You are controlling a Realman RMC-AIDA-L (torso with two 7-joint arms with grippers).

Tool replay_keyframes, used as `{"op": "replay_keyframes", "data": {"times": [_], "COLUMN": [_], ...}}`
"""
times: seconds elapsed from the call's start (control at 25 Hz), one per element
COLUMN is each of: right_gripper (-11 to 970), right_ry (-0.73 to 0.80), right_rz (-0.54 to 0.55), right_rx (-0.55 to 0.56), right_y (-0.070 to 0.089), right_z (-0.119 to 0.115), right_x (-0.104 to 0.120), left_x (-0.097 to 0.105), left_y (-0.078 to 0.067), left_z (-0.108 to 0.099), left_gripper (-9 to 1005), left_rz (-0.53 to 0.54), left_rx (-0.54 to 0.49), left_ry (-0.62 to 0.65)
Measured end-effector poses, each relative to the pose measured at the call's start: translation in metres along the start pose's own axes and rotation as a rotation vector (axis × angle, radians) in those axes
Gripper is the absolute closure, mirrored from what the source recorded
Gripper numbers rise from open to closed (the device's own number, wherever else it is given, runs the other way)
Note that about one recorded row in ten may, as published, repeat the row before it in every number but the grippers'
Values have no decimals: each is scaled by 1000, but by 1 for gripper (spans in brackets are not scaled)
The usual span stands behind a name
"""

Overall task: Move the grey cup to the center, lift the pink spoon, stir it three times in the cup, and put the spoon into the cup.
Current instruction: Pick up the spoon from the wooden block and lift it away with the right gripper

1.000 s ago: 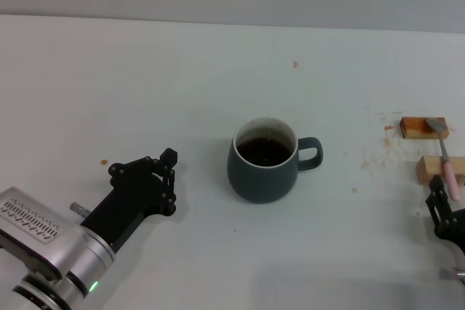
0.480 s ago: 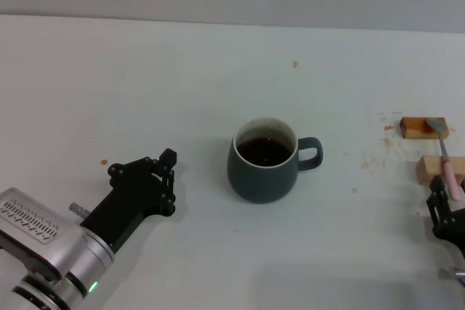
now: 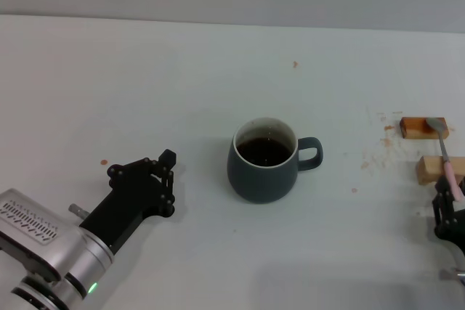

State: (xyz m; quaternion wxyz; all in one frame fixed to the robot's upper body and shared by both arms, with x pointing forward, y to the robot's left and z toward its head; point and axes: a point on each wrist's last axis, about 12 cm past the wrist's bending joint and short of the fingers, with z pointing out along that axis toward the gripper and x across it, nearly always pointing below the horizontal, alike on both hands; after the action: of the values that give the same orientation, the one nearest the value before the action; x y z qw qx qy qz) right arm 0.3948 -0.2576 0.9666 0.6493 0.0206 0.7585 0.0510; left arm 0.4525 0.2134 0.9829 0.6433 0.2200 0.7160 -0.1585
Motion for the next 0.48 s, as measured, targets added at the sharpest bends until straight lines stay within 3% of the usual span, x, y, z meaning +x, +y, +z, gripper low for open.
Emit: {"op": "replay_keyframes", "data": {"times": [0.24,0.48], "right_gripper": [657,851], "right_ry": [7,8], "right_rz": [-4,-8], "right_rx": [0,-1], "right_y": [0,0], "right_z": [0,1], "right_x": [1,1], "left_x": [0,1], "left_y": [1,2], "left_z": [-1,-1], "left_gripper": [998,998], "left_rz": [2,3], "left_rx": [-4,-4], "left_ry": [2,3]}}
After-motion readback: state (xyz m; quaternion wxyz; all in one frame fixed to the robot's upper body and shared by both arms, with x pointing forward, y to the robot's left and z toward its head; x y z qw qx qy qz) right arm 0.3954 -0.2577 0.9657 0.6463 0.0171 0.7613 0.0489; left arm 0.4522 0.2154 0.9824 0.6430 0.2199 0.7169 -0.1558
